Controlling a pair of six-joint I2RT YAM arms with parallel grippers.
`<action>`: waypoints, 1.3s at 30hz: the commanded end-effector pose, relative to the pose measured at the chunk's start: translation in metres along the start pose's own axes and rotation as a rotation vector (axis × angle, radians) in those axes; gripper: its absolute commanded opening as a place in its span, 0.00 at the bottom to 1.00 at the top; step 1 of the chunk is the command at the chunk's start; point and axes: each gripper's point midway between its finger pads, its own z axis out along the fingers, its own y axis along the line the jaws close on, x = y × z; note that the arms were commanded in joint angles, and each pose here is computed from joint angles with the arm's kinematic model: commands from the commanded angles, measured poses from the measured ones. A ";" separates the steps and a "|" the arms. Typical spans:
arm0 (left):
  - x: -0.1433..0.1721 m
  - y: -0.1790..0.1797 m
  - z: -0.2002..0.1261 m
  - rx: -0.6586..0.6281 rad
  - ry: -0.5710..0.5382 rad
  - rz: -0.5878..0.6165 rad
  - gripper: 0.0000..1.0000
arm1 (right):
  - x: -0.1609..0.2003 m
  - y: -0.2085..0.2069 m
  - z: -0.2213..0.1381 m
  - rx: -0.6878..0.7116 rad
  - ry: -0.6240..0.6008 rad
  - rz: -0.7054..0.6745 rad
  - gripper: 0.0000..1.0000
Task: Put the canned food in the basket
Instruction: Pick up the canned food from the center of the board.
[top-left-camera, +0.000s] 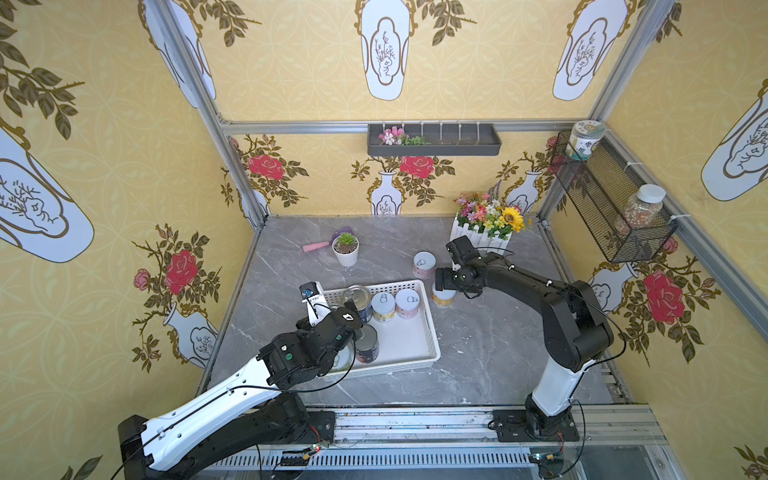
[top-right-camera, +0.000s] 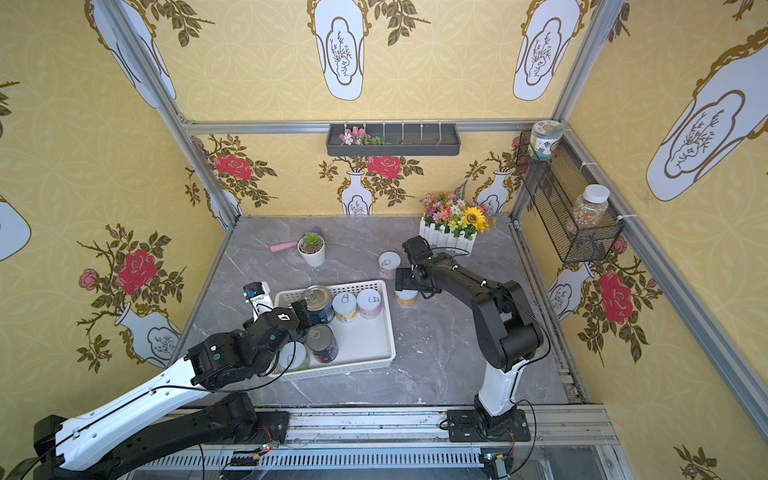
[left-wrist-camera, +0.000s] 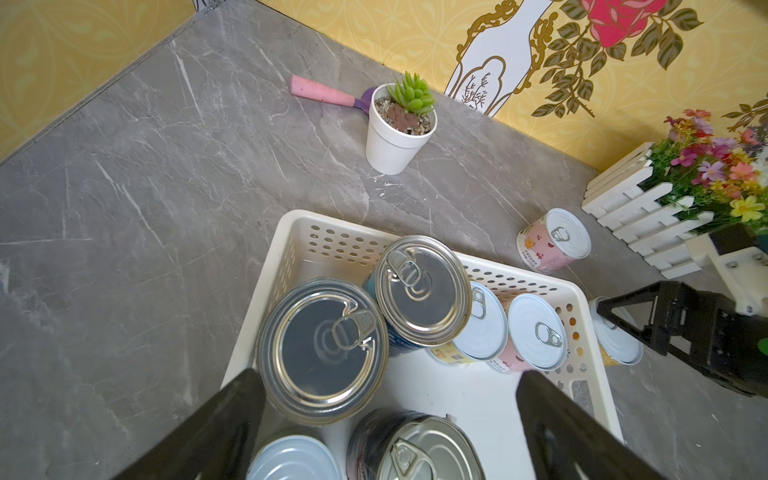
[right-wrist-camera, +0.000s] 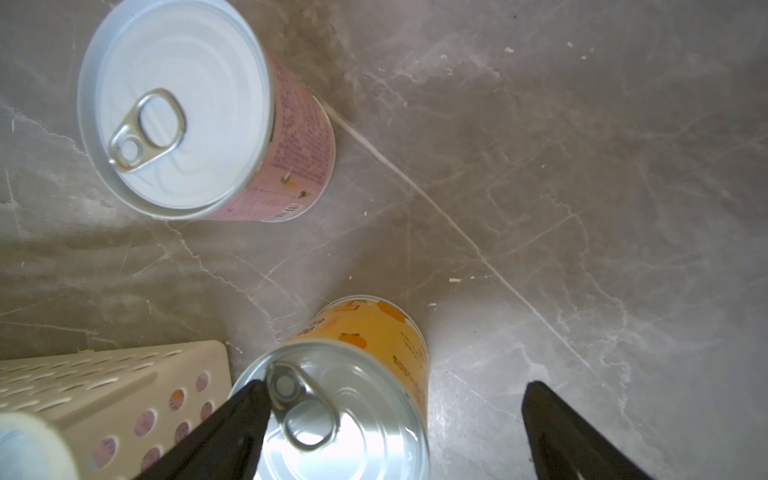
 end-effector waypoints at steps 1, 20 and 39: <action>-0.003 -0.002 0.000 0.007 -0.011 -0.003 1.00 | 0.009 -0.010 -0.004 0.030 0.026 0.004 0.97; -0.002 -0.003 0.000 0.008 -0.005 0.001 1.00 | 0.009 0.023 -0.019 0.075 -0.041 -0.133 0.97; -0.002 -0.004 0.000 0.011 -0.005 0.000 1.00 | 0.014 0.023 -0.001 0.088 0.016 -0.152 0.95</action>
